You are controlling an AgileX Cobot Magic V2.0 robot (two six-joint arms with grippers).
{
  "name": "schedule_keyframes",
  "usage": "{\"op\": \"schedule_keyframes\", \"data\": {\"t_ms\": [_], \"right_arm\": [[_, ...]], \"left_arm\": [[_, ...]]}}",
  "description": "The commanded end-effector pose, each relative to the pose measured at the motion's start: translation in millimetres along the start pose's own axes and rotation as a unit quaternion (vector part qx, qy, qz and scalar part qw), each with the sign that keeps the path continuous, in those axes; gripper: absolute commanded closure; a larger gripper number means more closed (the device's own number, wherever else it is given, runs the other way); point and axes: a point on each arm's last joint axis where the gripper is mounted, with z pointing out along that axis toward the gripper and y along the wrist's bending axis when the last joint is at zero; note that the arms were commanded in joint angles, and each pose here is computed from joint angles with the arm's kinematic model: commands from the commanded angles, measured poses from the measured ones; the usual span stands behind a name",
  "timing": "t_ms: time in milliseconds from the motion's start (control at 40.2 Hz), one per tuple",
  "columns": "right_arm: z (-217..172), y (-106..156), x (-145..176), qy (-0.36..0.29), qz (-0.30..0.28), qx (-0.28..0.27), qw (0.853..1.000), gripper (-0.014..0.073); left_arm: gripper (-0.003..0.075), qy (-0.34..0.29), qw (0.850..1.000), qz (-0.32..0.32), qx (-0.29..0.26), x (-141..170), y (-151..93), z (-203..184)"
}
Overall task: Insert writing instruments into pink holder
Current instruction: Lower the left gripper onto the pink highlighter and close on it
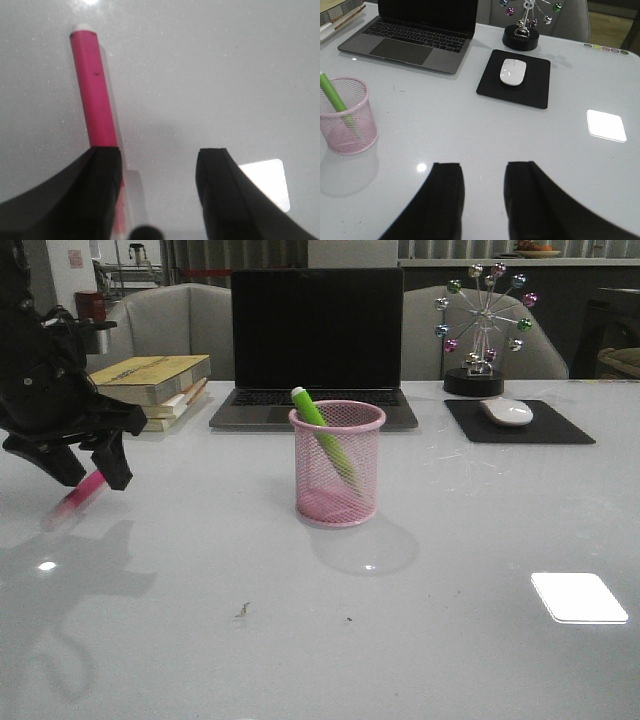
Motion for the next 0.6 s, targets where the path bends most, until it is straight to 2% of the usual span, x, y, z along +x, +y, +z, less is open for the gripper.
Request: {"op": "schedule_keyframes", "data": {"t_ms": [0,572], "right_arm": [[-3.7,-4.5,-14.0,-0.042,0.005,0.022,0.999,0.0256],[-3.7,-4.5,-14.0,-0.042,0.005,0.022,0.999,0.0256]], "left_arm": [[0.0323,-0.051,0.999,0.000,0.003,-16.2,-5.0,-24.0],[0.0323,-0.054,0.998,0.009,-0.011,-16.6,2.1,-23.1]]}}
